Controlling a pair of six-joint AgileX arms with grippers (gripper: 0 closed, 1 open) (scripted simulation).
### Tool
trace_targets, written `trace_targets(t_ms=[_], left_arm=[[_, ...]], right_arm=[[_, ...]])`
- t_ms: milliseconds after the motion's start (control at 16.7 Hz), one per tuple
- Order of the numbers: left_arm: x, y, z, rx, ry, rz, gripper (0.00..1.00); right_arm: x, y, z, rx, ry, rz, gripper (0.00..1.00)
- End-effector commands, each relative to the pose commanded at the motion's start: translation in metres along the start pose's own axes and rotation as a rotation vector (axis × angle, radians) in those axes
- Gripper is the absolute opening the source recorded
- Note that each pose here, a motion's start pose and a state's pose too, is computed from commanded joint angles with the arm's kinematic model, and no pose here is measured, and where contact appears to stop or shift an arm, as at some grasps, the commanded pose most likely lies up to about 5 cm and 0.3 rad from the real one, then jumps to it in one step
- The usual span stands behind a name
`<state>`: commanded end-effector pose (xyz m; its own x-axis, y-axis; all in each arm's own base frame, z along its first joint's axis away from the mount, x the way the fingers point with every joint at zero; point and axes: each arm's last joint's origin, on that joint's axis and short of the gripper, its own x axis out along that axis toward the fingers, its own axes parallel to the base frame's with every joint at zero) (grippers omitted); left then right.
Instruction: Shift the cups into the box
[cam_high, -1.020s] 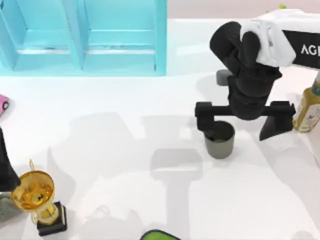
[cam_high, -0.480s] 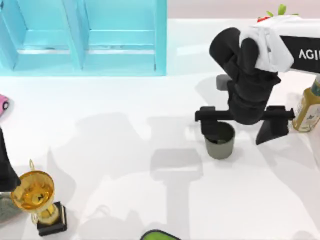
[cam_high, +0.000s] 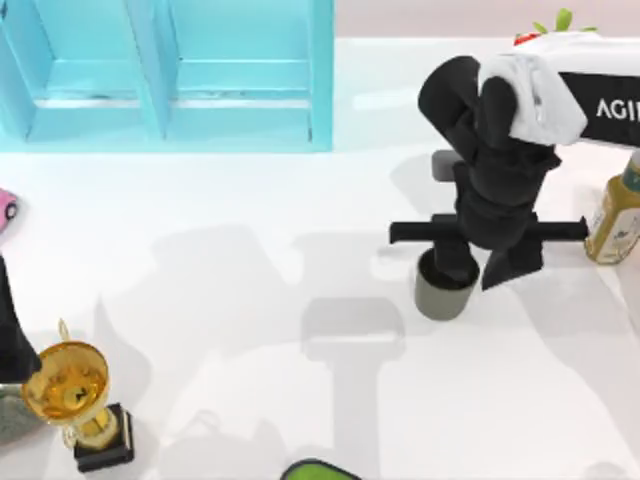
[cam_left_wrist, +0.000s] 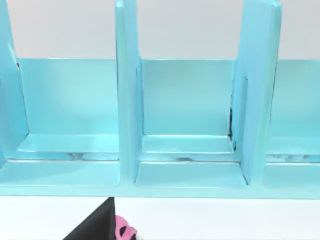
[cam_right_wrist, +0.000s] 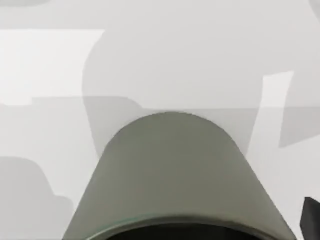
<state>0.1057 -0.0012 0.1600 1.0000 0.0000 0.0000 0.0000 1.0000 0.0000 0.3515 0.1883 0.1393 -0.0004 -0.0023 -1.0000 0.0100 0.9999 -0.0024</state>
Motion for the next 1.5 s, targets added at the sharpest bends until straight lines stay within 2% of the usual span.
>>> trace_targets(t_ms=[60,120,660,780,1140,1500], left_arm=[[0.0,0.0,0.0,0.0,0.0,0.0,1.0],[0.0,0.0,0.0,0.0,0.0,0.0,1.0],[0.0,0.0,0.0,0.0,0.0,0.0,1.0],[0.0,0.0,0.0,0.0,0.0,0.0,1.0],[0.0,0.0,0.0,0.0,0.0,0.0,1.0],[0.0,0.0,0.0,0.0,0.0,0.0,1.0]], right_arm=[[0.0,0.0,0.0,0.0,0.0,0.0,0.02],[0.0,0.0,0.0,0.0,0.0,0.0,0.0],[-0.002,-0.002,0.001,0.003,-0.002,0.0,0.0],[-0.017,-0.016,0.005,0.008,-0.01,0.002,0.0],[-0.091,-0.093,0.002,0.002,0.005,-0.001,0.0],[-0.098,-0.1,0.0,0.0,0.004,-0.003,0.0]])
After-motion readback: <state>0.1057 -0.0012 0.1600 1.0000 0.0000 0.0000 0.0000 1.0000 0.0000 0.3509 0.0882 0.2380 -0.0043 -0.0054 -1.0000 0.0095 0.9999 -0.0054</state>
